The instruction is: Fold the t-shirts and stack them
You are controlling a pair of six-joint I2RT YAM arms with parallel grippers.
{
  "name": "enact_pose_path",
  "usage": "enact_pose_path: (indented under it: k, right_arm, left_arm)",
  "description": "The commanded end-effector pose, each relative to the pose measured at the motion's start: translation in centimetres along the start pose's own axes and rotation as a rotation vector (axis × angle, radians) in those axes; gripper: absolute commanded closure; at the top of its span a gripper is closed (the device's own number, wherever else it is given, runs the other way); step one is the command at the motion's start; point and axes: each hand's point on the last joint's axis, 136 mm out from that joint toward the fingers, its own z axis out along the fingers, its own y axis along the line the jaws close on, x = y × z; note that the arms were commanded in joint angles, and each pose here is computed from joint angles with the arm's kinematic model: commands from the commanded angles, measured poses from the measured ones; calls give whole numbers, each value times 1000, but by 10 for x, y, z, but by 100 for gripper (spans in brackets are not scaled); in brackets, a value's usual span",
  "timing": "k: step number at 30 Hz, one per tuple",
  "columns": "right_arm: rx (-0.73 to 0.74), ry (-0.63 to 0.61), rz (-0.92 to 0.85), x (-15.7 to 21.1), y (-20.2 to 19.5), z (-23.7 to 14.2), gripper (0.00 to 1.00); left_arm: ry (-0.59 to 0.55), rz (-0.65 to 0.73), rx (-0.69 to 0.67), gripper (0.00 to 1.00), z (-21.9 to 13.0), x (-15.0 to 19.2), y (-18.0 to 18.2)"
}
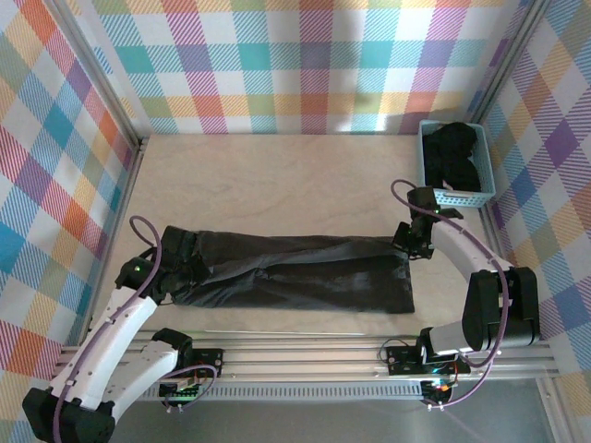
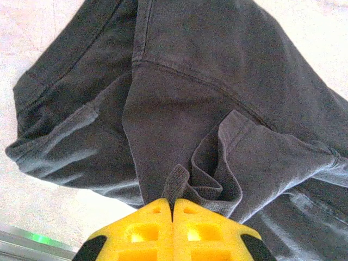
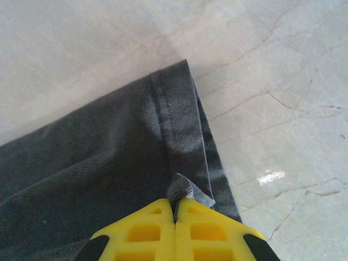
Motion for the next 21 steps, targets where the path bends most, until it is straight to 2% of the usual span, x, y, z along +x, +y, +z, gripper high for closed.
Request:
enact_pose_path:
  k: [1, 5, 7, 10, 13, 17, 21]
  right_arm:
    - [13, -28, 20, 3, -8, -7, 95]
    - [-4, -66, 59, 6, -11, -22, 72]
    - [-35, -98, 77, 6, -9, -31, 69]
    - [-99, -114, 87, 3, 2, -37, 68]
    - [-165, -66, 73, 2, 23, -31, 69]
    - [-176, -1, 75, 0, 40, -11, 70]
    - [-113, 69, 101, 3, 37, 12, 70]
  left_arm:
    - [53, -29, -20, 100, 9, 17, 8]
    - [84, -45, -9, 100, 19, 26, 8]
    - [87, -41, -8, 100, 21, 28, 8]
    - [88, -35, -11, 100, 22, 28, 8]
    - [84, -31, -19, 100, 23, 26, 8]
    - [70, -33, -37, 100, 22, 23, 10]
    - [58, -35, -34, 100, 21, 21, 9]
